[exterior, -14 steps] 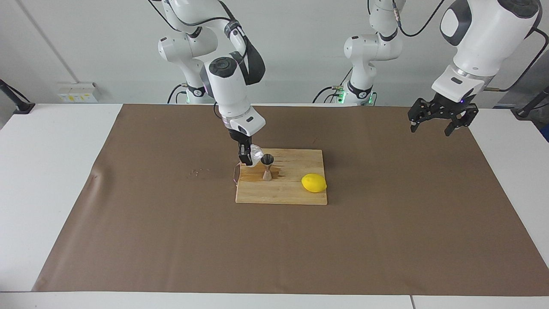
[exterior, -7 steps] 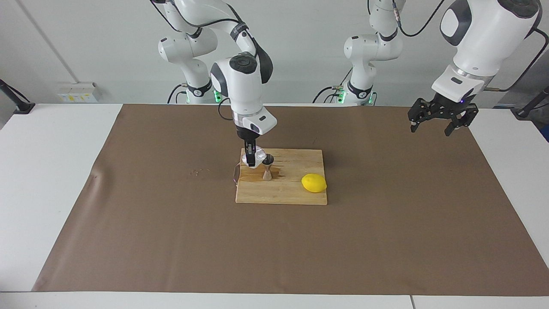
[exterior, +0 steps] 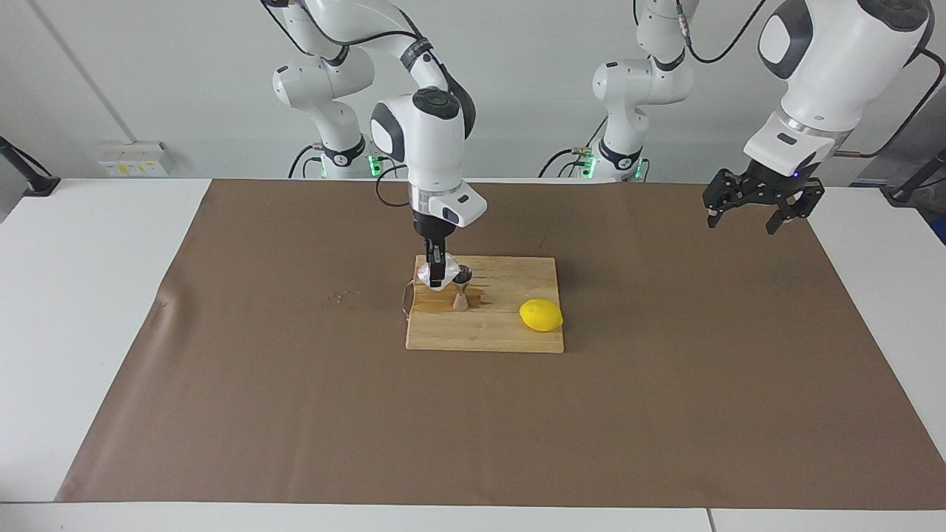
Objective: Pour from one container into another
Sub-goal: 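Tilt the white cup over the dark cup with the right gripper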
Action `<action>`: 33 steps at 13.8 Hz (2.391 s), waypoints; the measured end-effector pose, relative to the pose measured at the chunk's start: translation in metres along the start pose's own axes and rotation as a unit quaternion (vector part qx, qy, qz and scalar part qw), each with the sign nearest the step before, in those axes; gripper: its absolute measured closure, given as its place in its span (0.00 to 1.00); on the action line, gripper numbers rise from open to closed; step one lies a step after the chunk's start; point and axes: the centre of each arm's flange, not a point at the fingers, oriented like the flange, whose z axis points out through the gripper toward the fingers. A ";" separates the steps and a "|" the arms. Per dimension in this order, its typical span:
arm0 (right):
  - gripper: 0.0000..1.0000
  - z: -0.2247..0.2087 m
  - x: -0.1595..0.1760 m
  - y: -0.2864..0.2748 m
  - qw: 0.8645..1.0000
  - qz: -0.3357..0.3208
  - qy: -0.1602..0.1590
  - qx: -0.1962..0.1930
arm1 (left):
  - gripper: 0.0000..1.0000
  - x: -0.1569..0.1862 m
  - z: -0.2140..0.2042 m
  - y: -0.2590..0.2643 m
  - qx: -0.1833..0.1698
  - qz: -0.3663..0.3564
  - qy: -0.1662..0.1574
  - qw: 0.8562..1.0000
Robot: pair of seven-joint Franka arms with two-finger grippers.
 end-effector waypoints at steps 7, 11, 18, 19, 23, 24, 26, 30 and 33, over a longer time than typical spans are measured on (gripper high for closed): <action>0.50 0.001 0.009 -0.008 0.999 -0.032 -0.033 0.003 | 0.00 0.000 0.000 0.000 0.000 0.000 0.000 1.000; 0.50 0.000 0.010 -0.008 0.998 -0.045 -0.046 -0.005 | 0.00 0.000 0.000 0.000 0.000 0.000 0.000 1.000; 0.50 -0.003 0.025 -0.013 0.995 -0.073 -0.061 -0.018 | 0.00 0.000 0.000 0.000 0.000 0.000 0.000 1.000; 0.50 -0.003 0.025 -0.013 0.995 -0.074 -0.062 -0.019 | 0.00 0.000 0.000 0.000 0.000 0.000 0.000 1.000; 0.50 -0.003 0.024 -0.013 0.993 -0.086 -0.076 -0.028 | 0.00 0.000 0.000 0.000 0.000 0.000 0.000 1.000; 0.50 -0.004 0.026 -0.013 0.992 -0.093 -0.082 -0.032 | 0.00 0.000 0.000 0.000 0.000 0.000 0.000 1.000; 0.50 -0.006 0.032 -0.016 0.991 -0.101 -0.083 -0.035 | 0.00 0.000 0.000 0.000 0.000 0.000 0.000 1.000; 0.50 -0.006 0.034 -0.017 0.990 -0.107 -0.088 -0.038 | 0.00 0.000 0.000 0.000 0.000 0.000 0.000 1.000; 0.50 -0.006 0.034 -0.016 0.988 -0.113 -0.095 -0.042 | 0.00 0.000 0.000 0.000 0.000 0.000 0.000 1.000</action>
